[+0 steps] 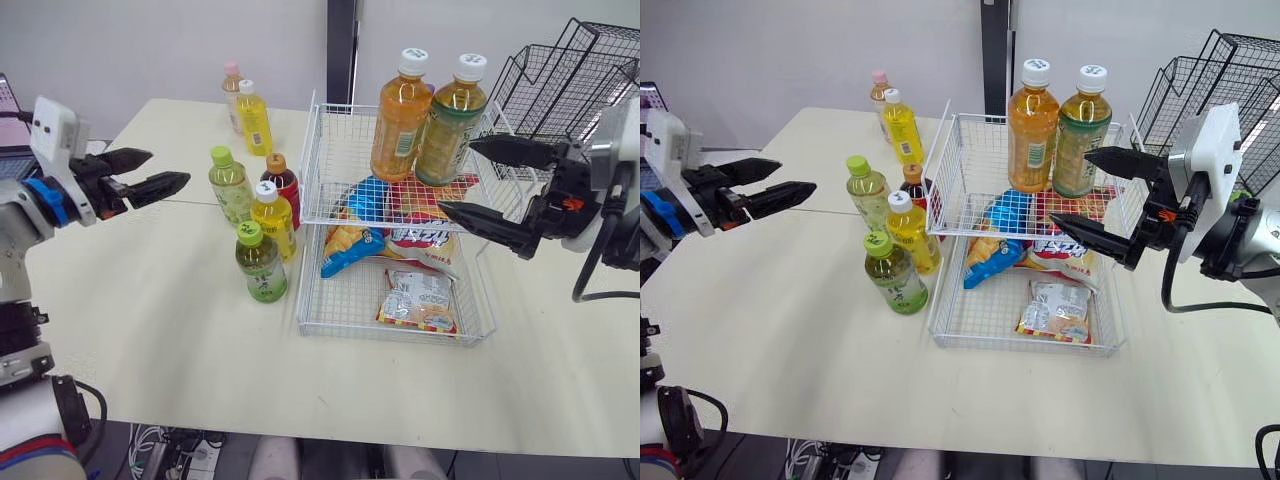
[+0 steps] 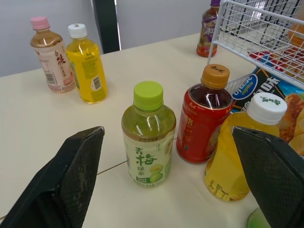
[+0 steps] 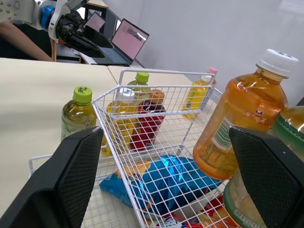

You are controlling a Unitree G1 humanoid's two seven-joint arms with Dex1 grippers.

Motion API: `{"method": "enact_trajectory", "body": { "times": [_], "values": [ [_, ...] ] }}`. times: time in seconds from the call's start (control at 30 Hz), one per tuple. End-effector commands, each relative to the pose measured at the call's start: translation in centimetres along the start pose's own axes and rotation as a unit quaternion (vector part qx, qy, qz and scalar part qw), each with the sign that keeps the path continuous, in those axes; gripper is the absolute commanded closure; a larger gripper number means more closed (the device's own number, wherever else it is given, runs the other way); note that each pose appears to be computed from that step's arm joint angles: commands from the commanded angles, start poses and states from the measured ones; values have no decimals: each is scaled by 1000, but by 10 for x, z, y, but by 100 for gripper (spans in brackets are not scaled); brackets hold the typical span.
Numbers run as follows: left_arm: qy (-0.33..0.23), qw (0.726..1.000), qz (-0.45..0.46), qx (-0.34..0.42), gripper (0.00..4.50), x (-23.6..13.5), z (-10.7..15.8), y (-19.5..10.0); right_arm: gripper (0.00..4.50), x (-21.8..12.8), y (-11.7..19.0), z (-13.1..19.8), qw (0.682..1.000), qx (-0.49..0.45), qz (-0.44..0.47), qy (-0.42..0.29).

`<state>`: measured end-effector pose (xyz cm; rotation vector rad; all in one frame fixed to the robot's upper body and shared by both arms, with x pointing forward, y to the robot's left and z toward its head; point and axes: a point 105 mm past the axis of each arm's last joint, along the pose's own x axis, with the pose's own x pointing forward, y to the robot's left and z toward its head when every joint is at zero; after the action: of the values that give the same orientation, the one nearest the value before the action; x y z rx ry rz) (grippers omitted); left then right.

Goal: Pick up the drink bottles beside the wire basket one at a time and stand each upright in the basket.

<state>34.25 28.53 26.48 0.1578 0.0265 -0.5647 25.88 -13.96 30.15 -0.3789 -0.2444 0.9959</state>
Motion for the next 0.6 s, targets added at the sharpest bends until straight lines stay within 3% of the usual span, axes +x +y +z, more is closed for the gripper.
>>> {"method": "enact_trajectory", "body": {
  "times": [0.03,0.3,0.6],
  "values": [
    [-34,999,7,4,2,10,5,0,0,-3,9,11,1000,-15,14,-6],
    [-54,997,46,-12,2,55,5,1,0,-10,31,18,1000,-12,28,-6],
    [-64,994,87,-28,2,68,10,15,0,-11,46,20,999,11,44,-5]
  ]
}}
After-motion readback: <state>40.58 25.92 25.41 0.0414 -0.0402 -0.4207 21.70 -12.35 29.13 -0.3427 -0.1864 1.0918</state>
